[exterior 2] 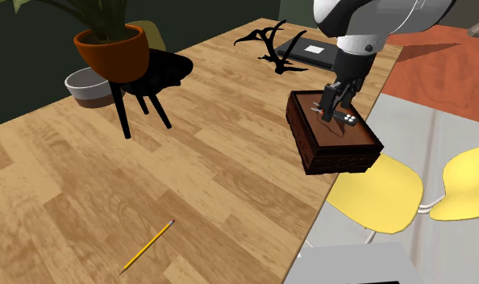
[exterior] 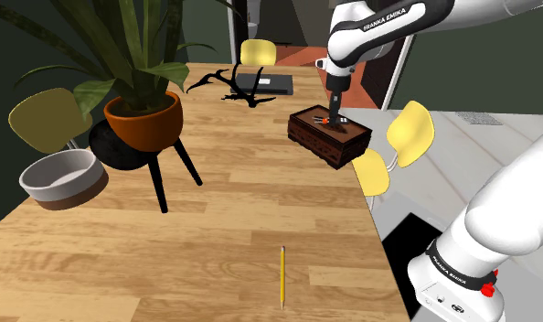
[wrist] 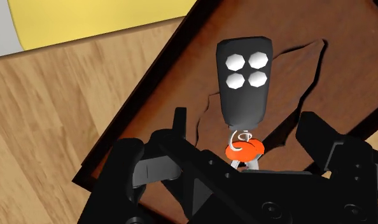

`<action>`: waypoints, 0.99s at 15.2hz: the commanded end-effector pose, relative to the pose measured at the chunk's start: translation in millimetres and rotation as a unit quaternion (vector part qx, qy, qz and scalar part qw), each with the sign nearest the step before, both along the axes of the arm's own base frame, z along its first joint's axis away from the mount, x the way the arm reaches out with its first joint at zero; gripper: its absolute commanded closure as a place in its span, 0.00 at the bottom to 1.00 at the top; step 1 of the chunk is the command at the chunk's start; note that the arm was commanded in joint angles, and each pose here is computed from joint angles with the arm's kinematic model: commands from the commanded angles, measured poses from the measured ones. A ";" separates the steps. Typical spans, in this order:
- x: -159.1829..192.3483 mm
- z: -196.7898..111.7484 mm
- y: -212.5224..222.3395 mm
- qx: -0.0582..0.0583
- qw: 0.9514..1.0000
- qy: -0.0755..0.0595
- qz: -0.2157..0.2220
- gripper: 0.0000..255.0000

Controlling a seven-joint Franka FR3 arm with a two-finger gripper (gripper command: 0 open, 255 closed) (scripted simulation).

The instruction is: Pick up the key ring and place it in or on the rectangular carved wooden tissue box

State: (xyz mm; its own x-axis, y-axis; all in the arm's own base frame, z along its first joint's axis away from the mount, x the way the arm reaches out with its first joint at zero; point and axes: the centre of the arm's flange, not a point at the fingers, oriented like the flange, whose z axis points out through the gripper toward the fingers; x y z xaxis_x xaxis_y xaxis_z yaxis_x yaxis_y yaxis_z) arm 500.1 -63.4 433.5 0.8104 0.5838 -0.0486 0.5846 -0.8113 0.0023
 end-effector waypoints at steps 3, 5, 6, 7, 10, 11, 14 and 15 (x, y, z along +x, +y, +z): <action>-0.2 -0.2 -0.5 0.000 1.000 0.000 0.000 0.00; 0.9 26.2 0.3 0.000 1.000 0.000 0.000 0.00; 1.4 39.4 0.7 0.000 1.000 0.000 0.000 0.00; 1.8 49.8 1.0 0.000 1.000 0.000 0.000 0.00; 1.8 49.8 1.0 0.000 1.000 0.000 0.000 0.00; 1.8 49.8 1.0 0.000 1.000 0.000 0.000 0.00; 1.8 49.8 1.0 0.000 1.000 0.000 0.000 0.00; 1.8 49.8 1.0 0.000 1.000 0.000 0.000 0.00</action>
